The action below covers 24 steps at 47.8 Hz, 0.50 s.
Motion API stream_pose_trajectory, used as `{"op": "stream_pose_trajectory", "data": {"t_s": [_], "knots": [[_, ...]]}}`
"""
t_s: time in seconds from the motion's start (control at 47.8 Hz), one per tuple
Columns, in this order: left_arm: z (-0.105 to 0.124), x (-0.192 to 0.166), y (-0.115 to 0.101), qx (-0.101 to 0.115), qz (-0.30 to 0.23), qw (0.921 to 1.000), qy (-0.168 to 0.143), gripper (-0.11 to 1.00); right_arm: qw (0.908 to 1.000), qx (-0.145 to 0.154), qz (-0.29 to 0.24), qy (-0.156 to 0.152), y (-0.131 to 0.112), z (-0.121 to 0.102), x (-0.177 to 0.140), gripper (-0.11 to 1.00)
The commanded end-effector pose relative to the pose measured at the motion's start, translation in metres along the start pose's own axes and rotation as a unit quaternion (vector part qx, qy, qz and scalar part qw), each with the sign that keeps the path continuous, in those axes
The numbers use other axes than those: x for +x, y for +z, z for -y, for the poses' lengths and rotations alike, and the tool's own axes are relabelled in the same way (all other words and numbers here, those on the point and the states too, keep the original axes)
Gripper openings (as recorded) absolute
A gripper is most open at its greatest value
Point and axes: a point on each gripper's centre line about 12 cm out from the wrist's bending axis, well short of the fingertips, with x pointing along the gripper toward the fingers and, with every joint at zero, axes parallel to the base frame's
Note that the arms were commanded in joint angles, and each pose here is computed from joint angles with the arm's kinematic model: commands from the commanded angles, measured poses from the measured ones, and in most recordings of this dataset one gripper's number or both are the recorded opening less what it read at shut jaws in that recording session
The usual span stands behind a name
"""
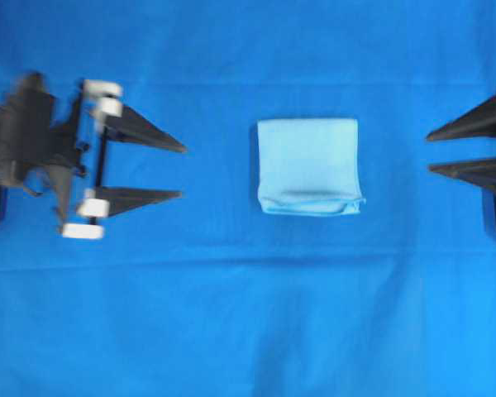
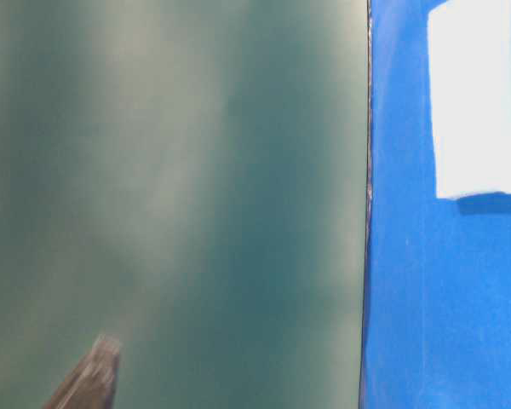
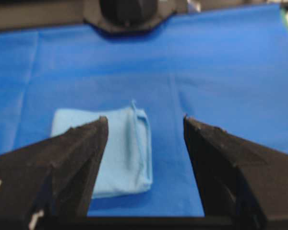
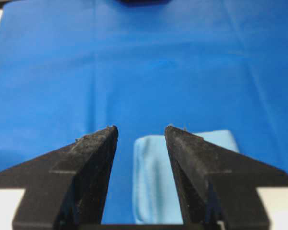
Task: Fold a vertical towel.
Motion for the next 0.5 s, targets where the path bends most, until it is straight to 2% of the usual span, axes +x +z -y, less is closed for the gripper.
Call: {"op": "stream_pose_trajectory", "data": {"t_s": [0.0,0.126,0.251,0.398,0.481], "knots": [[-0.005,-0.022,0.009,-0.006,0.028,0.9996,0.01,0.61,0.9998,-0.006,0.018,-0.011,0.012,0.003,-0.013,0.51],[-0.007,-0.053,0.006,-0.008,0.041,0.999,0.015,0.61,0.9993,-0.008,0.028,-0.022,0.006,0.008,-0.026,0.51],[-0.009,-0.079,-0.006,-0.011,0.051,0.9983,0.025,0.61,0.9985,-0.003,0.04,-0.037,-0.008,0.014,-0.036,0.51],[-0.01,-0.105,-0.032,-0.022,0.063,0.9971,0.036,0.61,0.9975,0.007,0.043,-0.056,-0.032,0.021,-0.039,0.51],[-0.008,-0.117,-0.051,-0.039,0.069,0.9961,0.039,0.61,0.9969,0.013,0.045,-0.062,-0.045,0.024,-0.037,0.51]]}}
